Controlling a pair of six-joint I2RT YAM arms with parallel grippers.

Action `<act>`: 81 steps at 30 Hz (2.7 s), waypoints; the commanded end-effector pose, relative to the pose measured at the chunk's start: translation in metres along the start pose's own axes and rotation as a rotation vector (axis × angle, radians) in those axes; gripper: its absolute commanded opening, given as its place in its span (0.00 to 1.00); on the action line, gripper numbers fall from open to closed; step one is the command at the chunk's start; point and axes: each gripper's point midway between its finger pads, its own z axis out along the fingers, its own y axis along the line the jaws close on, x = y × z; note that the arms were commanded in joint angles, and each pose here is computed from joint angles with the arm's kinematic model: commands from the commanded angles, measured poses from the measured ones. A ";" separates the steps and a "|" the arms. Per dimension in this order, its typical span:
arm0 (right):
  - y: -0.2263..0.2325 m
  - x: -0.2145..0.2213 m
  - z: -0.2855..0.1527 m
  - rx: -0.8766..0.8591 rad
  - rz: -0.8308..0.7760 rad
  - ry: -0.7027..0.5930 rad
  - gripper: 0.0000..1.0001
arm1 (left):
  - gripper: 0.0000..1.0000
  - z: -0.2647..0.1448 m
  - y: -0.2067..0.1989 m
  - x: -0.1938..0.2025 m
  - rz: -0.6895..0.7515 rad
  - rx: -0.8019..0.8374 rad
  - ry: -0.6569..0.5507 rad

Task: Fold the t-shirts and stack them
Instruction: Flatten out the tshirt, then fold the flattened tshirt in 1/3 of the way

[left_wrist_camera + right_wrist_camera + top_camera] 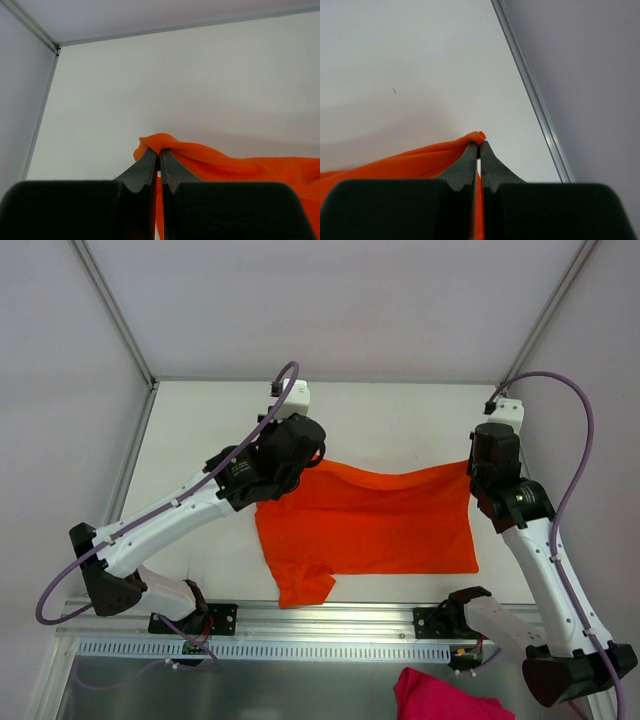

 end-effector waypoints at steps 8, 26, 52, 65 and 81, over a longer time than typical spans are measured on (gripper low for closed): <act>0.032 -0.034 0.067 0.094 0.032 -0.083 0.01 | 0.00 0.073 -0.017 0.008 -0.104 -0.037 0.059; 0.054 -0.086 0.191 0.223 0.011 -0.023 0.01 | 0.00 0.207 -0.012 0.005 -0.132 -0.176 0.125; 0.030 -0.062 0.253 0.286 0.081 0.064 0.01 | 0.00 0.292 -0.008 0.022 -0.183 -0.250 0.134; 0.032 -0.062 0.248 0.257 0.087 0.058 0.01 | 0.00 0.296 -0.012 0.014 -0.235 -0.240 0.119; 0.033 -0.049 0.229 0.208 0.076 0.096 0.01 | 0.00 0.244 -0.034 0.027 -0.229 -0.164 0.188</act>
